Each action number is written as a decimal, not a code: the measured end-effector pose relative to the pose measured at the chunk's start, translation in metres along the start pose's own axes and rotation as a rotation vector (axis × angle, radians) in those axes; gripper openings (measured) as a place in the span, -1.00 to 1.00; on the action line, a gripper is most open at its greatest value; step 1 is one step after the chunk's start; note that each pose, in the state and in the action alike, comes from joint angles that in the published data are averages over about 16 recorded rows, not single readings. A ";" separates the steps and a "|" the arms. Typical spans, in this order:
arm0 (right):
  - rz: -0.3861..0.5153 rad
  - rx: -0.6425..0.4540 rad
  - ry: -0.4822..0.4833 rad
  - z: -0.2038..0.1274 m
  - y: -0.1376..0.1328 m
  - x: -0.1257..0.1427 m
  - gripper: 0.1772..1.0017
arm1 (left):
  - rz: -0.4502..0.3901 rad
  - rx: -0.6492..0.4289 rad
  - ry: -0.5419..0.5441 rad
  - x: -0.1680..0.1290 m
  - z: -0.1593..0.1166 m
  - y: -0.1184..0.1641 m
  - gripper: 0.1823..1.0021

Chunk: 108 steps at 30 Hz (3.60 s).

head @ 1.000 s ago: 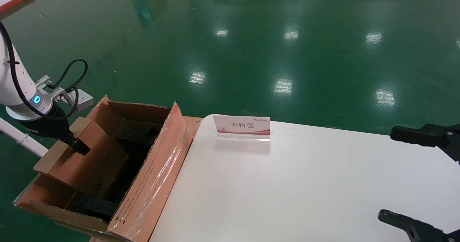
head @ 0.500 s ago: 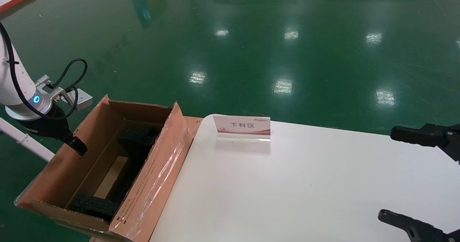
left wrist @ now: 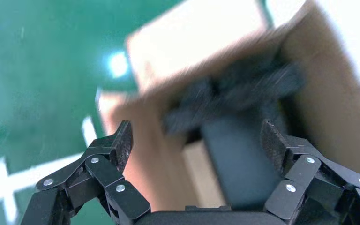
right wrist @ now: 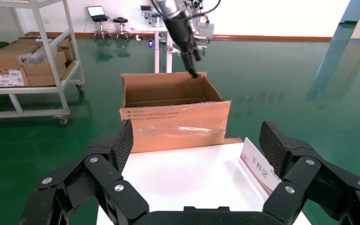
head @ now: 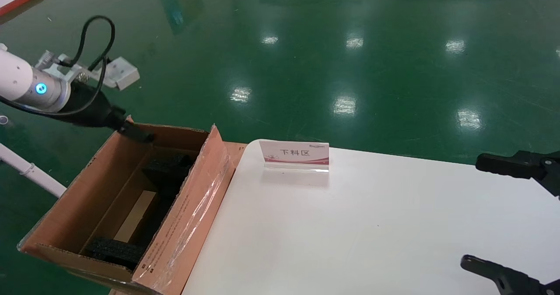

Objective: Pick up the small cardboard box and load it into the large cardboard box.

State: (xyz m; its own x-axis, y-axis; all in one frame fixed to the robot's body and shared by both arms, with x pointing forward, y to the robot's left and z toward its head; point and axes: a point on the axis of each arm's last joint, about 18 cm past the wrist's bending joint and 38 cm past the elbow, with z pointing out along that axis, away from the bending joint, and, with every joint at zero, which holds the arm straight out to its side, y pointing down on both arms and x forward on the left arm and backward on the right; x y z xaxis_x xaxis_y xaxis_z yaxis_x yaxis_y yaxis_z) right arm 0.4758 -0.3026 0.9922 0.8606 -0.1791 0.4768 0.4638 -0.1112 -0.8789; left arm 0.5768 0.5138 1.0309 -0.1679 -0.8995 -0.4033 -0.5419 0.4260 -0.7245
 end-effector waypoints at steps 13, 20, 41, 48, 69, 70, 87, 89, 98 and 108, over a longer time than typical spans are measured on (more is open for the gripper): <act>0.000 0.000 0.000 0.000 0.000 0.000 1.00 | 0.062 0.233 0.098 0.029 -0.026 -0.021 1.00; 0.000 0.000 0.001 0.000 0.000 0.000 1.00 | 0.113 0.252 0.140 0.045 -0.022 -0.030 1.00; 0.000 0.000 0.001 0.000 0.000 0.000 1.00 | 0.285 0.415 0.545 0.151 -0.016 -0.056 1.00; 0.000 0.000 0.001 0.000 0.000 0.000 1.00 | 0.331 0.505 0.680 0.181 -0.023 -0.057 1.00; 0.000 0.000 0.001 0.000 0.000 0.000 1.00 | 0.418 0.877 0.975 0.226 -0.061 -0.034 1.00; 0.000 0.000 0.001 0.000 0.000 0.000 1.00 | 0.421 0.898 0.983 0.226 -0.063 -0.032 1.00; 0.000 0.000 0.000 0.000 0.000 0.000 1.00 | 0.431 1.116 1.018 0.222 -0.085 -0.005 1.00; 0.000 0.000 0.000 0.000 0.000 0.000 1.00 | 0.430 1.119 1.017 0.222 -0.085 -0.005 1.00; 0.000 0.000 0.000 0.000 0.000 0.000 1.00 | 0.428 1.123 1.016 0.221 -0.086 -0.004 1.00; -0.001 0.000 -0.001 0.000 0.000 0.000 1.00 | 0.430 1.117 1.017 0.222 -0.085 -0.005 1.00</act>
State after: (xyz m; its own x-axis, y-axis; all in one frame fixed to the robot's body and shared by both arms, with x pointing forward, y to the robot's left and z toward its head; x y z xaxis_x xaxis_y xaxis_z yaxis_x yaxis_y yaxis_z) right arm 0.4754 -0.3022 0.9921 0.8605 -0.1781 0.4774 0.4643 -0.1118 -0.8786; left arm 0.4724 0.3035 0.9926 -0.8557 -0.1856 -0.4830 0.4733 0.0965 -0.8756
